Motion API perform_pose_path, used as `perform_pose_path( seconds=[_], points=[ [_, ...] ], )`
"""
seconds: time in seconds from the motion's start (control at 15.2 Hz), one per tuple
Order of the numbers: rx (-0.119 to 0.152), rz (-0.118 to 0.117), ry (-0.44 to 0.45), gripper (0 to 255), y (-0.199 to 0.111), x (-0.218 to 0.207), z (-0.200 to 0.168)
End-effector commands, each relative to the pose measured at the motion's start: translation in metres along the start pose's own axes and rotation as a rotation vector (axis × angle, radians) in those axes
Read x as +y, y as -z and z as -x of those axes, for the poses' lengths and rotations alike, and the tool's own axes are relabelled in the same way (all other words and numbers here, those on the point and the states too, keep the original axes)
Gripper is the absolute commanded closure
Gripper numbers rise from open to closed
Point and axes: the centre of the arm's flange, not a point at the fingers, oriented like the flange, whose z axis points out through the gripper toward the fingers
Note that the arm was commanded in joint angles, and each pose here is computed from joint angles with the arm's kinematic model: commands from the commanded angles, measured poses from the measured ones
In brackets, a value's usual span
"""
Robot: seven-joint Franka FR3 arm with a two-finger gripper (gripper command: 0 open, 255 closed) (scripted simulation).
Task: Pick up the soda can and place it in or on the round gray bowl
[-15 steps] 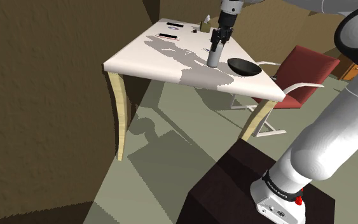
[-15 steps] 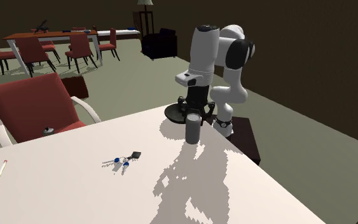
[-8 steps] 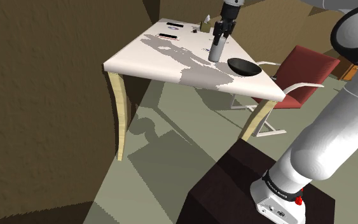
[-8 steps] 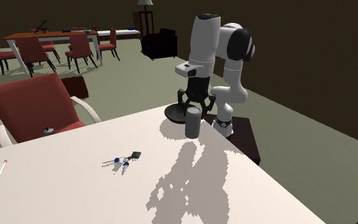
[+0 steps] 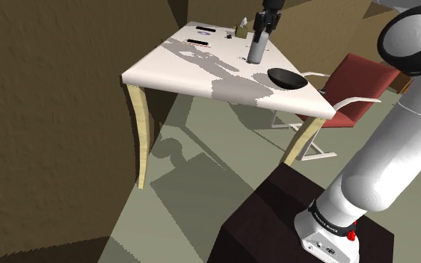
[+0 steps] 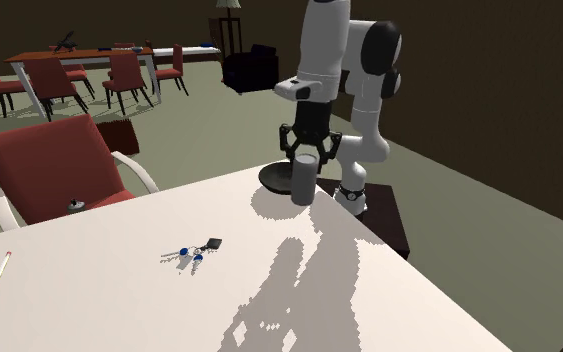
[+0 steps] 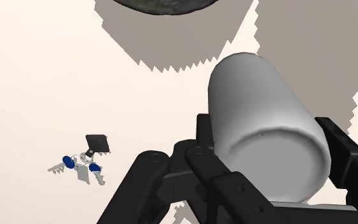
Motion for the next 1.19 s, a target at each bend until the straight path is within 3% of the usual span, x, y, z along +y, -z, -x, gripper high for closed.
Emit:
perform_pose_path(
  seconds=[0.0, 0.46, 1.12],
  points=[
    [0.000, 0.000, 0.000, 255, 0.011, 0.001, -0.001],
    [0.000, 0.000, 0.000, 255, 0.047, 0.003, -0.004],
    [0.000, 0.000, 0.000, 255, 0.079, 0.068, 0.106]
  ],
)
